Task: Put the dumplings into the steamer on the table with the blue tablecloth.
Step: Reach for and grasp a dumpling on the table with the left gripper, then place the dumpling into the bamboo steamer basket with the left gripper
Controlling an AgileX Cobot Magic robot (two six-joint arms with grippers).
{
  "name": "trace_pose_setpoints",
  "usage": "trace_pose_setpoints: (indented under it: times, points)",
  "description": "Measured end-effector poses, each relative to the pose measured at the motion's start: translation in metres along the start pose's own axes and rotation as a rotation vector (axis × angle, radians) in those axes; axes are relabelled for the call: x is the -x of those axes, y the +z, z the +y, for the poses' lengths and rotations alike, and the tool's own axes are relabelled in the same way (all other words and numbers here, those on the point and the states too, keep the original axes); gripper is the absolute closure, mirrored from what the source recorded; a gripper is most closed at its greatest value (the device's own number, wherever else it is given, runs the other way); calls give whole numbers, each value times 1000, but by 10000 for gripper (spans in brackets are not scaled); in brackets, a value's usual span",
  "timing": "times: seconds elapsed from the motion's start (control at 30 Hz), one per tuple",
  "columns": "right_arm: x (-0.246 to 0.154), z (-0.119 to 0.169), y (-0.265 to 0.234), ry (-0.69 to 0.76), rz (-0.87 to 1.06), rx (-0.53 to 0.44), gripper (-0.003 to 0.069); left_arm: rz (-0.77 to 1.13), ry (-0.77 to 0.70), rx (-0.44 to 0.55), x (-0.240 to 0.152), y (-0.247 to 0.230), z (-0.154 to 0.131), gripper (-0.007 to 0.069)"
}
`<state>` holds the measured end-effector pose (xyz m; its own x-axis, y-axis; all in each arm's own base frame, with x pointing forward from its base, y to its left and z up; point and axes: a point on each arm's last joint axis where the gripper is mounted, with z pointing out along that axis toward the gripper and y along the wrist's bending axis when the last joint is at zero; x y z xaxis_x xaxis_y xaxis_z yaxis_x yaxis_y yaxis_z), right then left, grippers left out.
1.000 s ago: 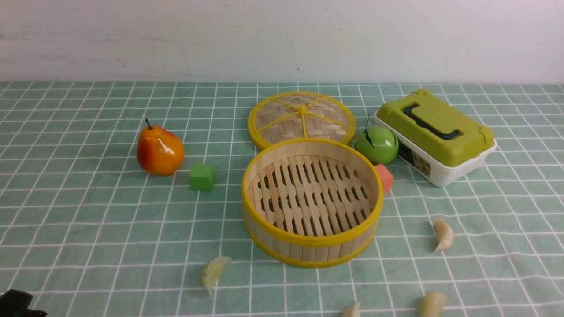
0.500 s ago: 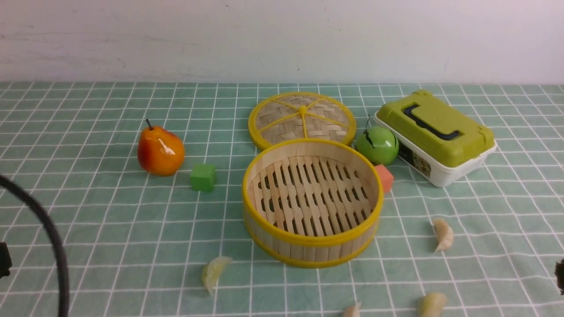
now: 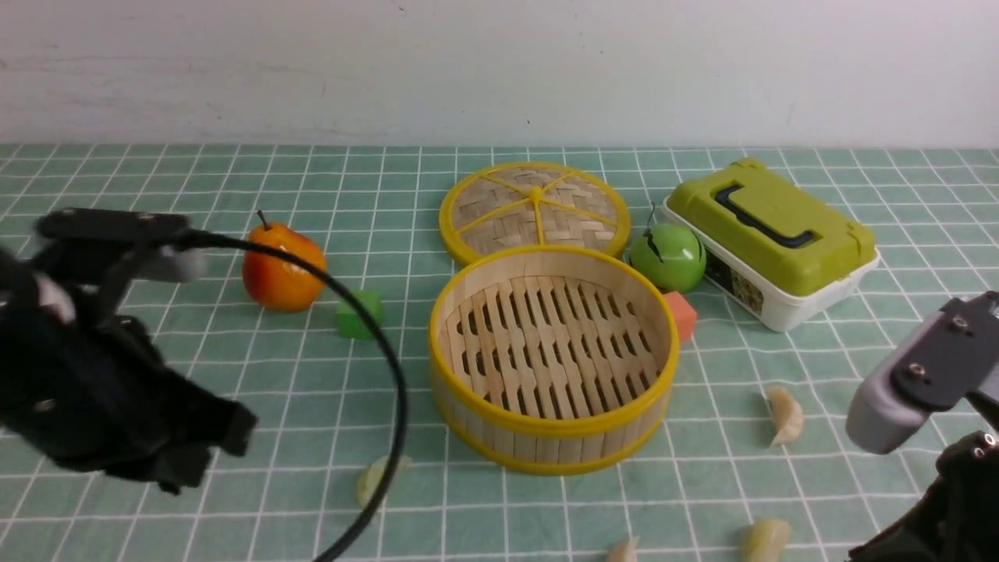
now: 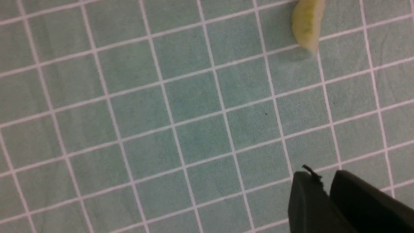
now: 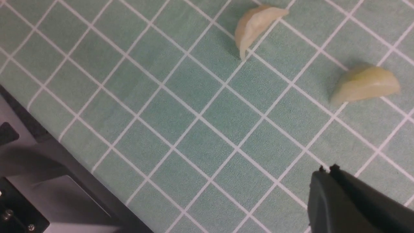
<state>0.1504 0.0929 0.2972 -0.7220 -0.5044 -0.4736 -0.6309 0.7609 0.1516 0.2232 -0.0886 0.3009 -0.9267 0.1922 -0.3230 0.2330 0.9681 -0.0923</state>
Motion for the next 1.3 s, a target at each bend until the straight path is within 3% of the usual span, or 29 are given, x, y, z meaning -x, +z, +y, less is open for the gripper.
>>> trace_pose_setpoints:
  times: [0.27, 0.4, 0.57, 0.67, 0.7, 0.73, 0.77, 0.83, 1.0, 1.17, 1.3]
  points:
    - [1, -1, 0, -3, -14, -8, 667, 173, 116, 6, 56, 91, -33, 122]
    - [1, -1, 0, -5, -13, -10, 667, 196, 117, 12, 73, 136, -37, 44]
    - [1, -3, 0, -20, -5, -33, 663, 196, 116, 16, 77, 170, -37, 78]
    - [1, -4, 0, -31, -3, -46, 662, 193, 112, 21, 78, 176, -37, 168]
    - [1, -4, 0, -32, -3, -48, 660, 185, 106, 22, 79, 177, -37, 242]
    - [1, -4, 0, -32, -3, -48, 660, 185, 105, 22, 79, 177, -37, 255]
    - [1, -4, 0, -34, -3, -50, 659, 185, 100, 22, 79, 176, -37, 381]
    - [1, -4, 0, -35, -3, -50, 659, 193, 98, 23, 80, 175, -37, 442]
    - [2, -4, 0, -35, -16, -54, 656, 205, 97, 17, 93, 141, -42, 434]
    - [4, -4, 0, -32, -43, -57, 650, 38, 69, -71, 131, 84, -57, 434]
    - [4, -4, 0, -16, -45, -53, 646, -22, 46, -127, 160, 82, -76, 434]
